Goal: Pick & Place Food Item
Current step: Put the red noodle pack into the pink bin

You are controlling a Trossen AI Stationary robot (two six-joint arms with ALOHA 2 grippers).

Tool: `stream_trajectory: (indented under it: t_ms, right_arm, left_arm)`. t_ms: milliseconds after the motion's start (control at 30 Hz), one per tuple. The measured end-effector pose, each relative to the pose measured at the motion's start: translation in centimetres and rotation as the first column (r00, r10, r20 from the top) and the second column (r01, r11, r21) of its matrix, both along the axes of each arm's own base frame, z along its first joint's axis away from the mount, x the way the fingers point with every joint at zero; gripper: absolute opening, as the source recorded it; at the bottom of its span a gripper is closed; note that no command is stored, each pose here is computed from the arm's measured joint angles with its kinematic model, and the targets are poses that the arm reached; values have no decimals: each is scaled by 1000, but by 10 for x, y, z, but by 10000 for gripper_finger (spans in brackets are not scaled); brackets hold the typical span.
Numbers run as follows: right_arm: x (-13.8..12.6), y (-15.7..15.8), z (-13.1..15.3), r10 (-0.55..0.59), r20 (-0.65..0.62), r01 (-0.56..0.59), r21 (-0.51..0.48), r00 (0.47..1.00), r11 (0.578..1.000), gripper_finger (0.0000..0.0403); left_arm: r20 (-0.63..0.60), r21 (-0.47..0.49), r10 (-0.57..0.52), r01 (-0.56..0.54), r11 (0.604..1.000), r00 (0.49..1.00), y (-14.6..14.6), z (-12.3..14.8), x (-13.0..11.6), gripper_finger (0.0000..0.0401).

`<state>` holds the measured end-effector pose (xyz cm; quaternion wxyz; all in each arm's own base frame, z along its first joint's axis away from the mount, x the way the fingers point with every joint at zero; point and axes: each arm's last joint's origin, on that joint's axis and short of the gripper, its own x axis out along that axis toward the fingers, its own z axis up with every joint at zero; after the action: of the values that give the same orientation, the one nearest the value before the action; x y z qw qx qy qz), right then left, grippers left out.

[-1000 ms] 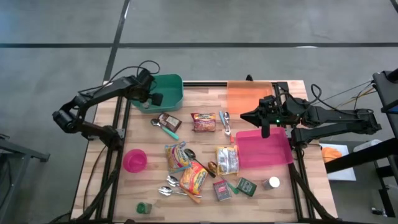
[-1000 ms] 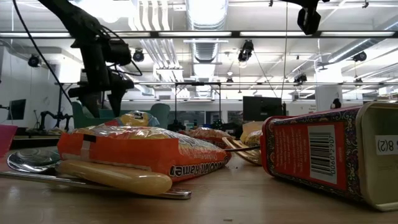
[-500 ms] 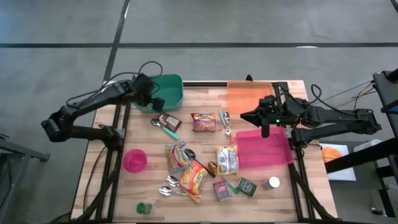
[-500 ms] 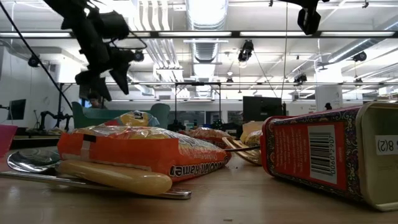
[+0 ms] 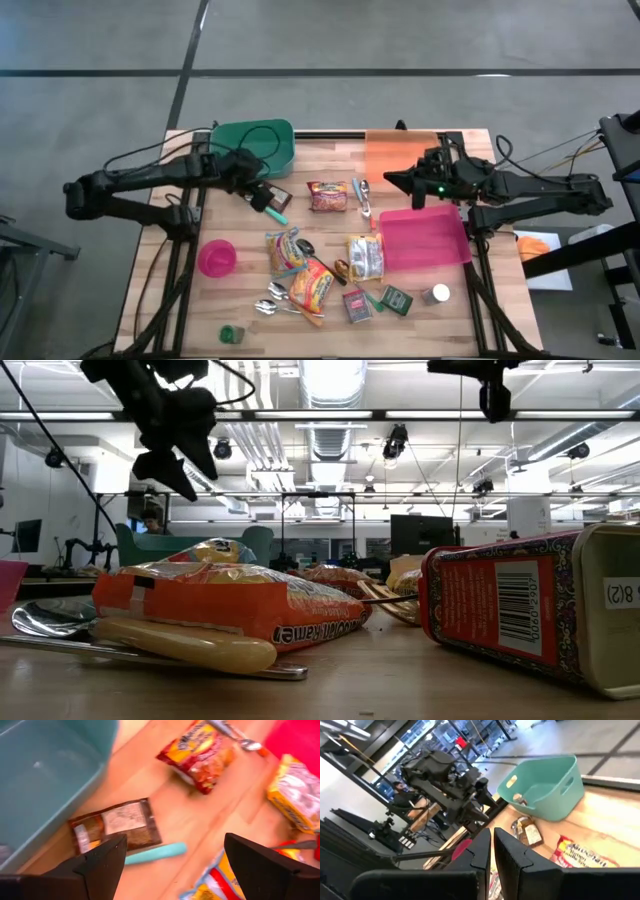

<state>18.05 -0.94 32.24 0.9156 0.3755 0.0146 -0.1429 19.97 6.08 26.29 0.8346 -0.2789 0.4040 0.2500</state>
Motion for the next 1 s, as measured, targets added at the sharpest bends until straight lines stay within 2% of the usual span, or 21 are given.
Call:
stream_trajectory:
  t_ms: [167,333,433,500,567,667,867,1000]
  right_arm:
    - [15,0,-1,-5,42,3,36,999,999,21]
    - [26,-2,-3,-5,45,7,-48,999,999,21]
    - [31,-5,-9,-34,27,34,14,999,999,22]
    - [35,-5,-13,-34,2,34,10,999,999,31]
    - [40,-5,-18,-10,-25,10,-4,1000,1000,51]
    - [47,-4,-25,20,-65,-21,-14,998,1000,102]
    - [58,-7,-31,12,-119,-15,-21,993,1000,213]
    - [66,-15,-18,-18,-168,14,-24,986,1000,246]
  left_arm:
    - [36,9,-44,43,999,998,-10,2,6,338]
    - [44,11,-54,54,999,998,-12,3,7,338]
    - [44,11,-55,54,998,998,-12,3,7,338]
    - [44,10,-55,54,998,998,-12,3,7,338]
    - [44,10,-55,54,998,998,-12,3,7,338]
    - [47,0,-63,63,998,997,-12,3,7,338]
    - [113,-91,-164,174,981,980,-18,11,10,338]
    - [171,-76,-222,237,968,960,-28,26,16,338]
